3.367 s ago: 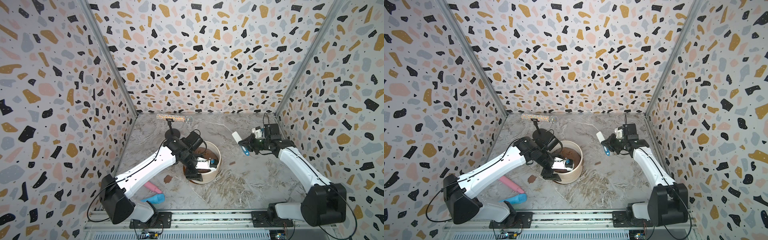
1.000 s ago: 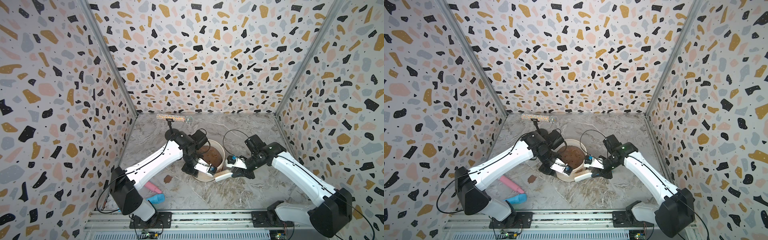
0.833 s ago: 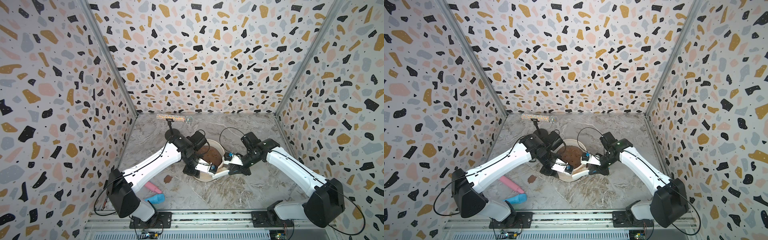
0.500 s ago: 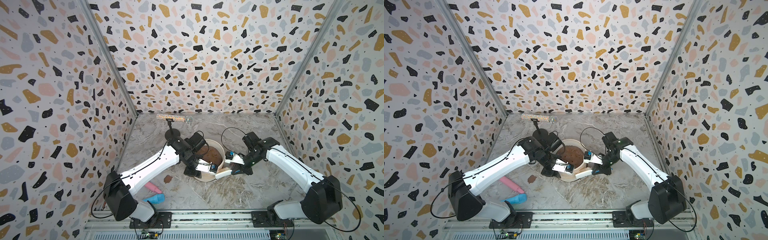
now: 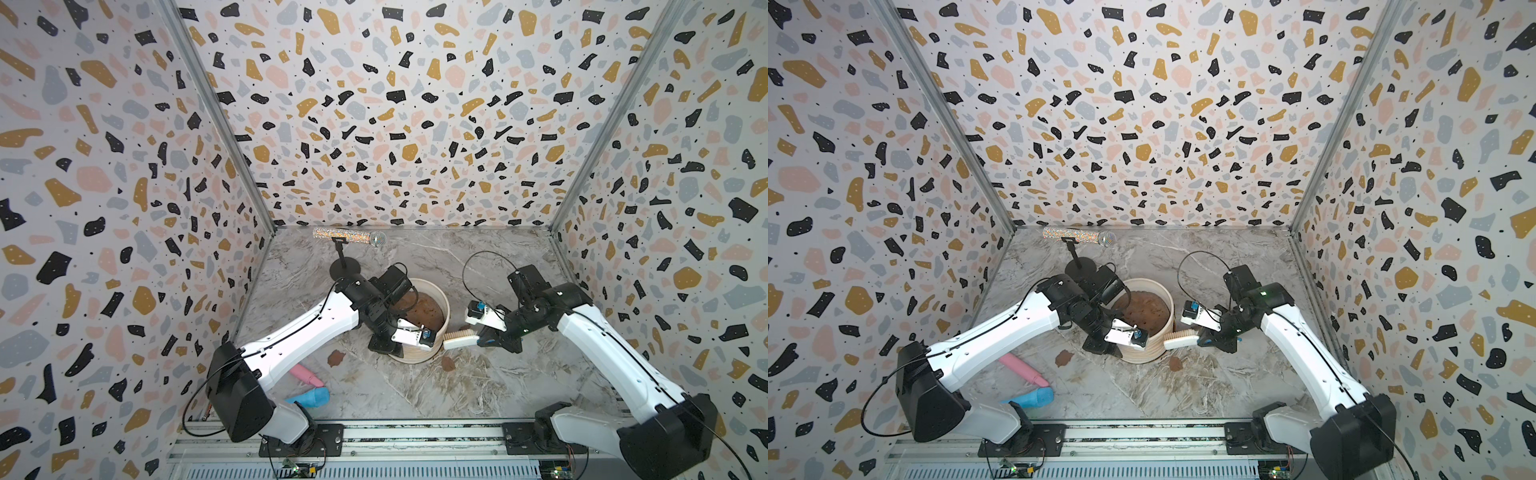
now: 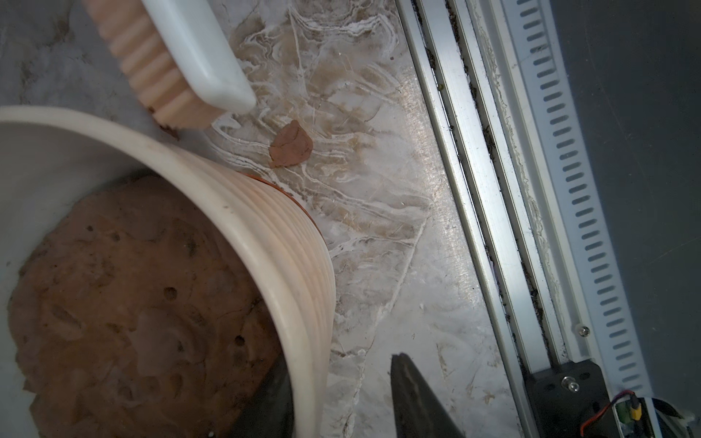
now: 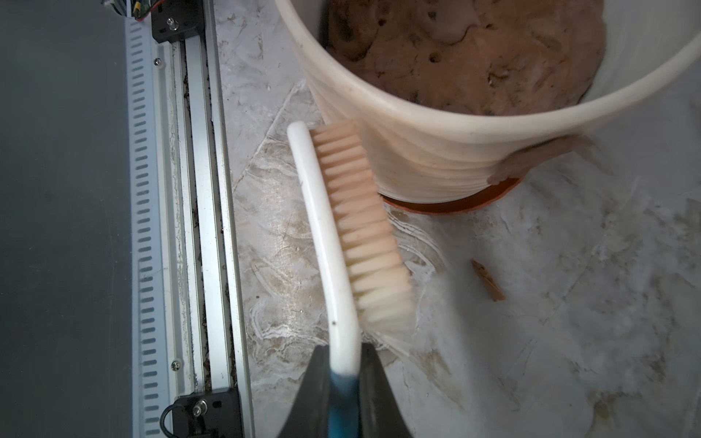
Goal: Scrub the dried mud off the ceramic pot
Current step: Brush off the soil from the pot, then rotate the pot on the tray.
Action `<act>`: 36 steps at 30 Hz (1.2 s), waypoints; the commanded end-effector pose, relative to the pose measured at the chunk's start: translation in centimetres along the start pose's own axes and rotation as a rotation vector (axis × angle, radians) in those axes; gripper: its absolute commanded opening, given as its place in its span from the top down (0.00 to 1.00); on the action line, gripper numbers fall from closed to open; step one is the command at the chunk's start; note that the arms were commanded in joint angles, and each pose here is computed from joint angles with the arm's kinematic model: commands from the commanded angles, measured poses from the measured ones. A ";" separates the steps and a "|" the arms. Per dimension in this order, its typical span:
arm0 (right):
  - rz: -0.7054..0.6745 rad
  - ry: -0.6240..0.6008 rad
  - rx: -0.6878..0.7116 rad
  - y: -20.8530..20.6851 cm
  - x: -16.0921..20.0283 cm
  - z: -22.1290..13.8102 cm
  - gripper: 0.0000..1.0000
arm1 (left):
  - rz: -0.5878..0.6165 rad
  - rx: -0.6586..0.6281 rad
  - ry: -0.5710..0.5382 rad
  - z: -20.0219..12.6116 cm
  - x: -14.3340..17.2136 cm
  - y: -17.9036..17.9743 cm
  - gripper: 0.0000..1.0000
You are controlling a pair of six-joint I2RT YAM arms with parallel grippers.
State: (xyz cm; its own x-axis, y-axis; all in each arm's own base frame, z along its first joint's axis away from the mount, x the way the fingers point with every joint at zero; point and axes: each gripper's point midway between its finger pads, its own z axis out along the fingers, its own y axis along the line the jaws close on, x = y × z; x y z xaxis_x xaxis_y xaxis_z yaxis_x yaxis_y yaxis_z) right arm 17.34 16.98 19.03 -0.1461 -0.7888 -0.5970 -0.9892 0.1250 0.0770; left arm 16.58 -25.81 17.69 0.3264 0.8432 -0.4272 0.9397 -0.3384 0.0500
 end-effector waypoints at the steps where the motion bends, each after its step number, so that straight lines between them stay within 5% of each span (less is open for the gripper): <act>1: 0.017 0.013 0.006 1.9 0.4 -1.7 1.00 | -0.013 0.016 -0.039 -0.7 -1.1 -0.5 0.48; 6: 0.019 0.049 0.107 1.8 0.1 -4.2 1.00 | -0.074 -0.022 -0.088 -1.7 -3.4 1.2 0.36; 9: 0.300 0.039 0.368 -3.0 -0.1 -7.0 1.00 | -0.149 -0.086 -0.085 -1.5 -4.7 2.9 0.36; 16: 0.607 -0.098 0.692 -8.3 -0.9 -13.3 1.00 | -0.332 -0.192 -0.041 -0.1 -6.5 4.8 0.35; 21: 0.877 -0.321 0.756 -10.4 -1.0 -16.3 1.00 | -0.559 -0.322 0.032 0.6 -4.7 7.3 0.35; 24: 0.906 -0.360 0.733 -10.5 -1.4 -16.2 1.00 | -0.602 -0.353 0.038 0.7 -4.7 7.9 0.39; 30: 0.764 -0.398 0.581 -9.0 -3.6 -14.6 1.00 | -0.593 -0.268 0.012 1.5 -5.3 6.3 0.69; 36: 0.700 -0.385 0.675 -9.4 -2.8 -15.3 1.00 | -0.485 -0.198 0.077 1.9 -3.8 4.0 0.81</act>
State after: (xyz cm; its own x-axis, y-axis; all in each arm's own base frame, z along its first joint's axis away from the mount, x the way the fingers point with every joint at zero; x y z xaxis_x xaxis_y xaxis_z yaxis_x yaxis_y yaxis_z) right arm 26.75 8.80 30.38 -0.6343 -0.1511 -0.7582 -0.4163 0.8931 0.1703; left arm 19.20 -32.67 17.75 -0.2050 0.8924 -0.4019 0.9739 0.2268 0.0069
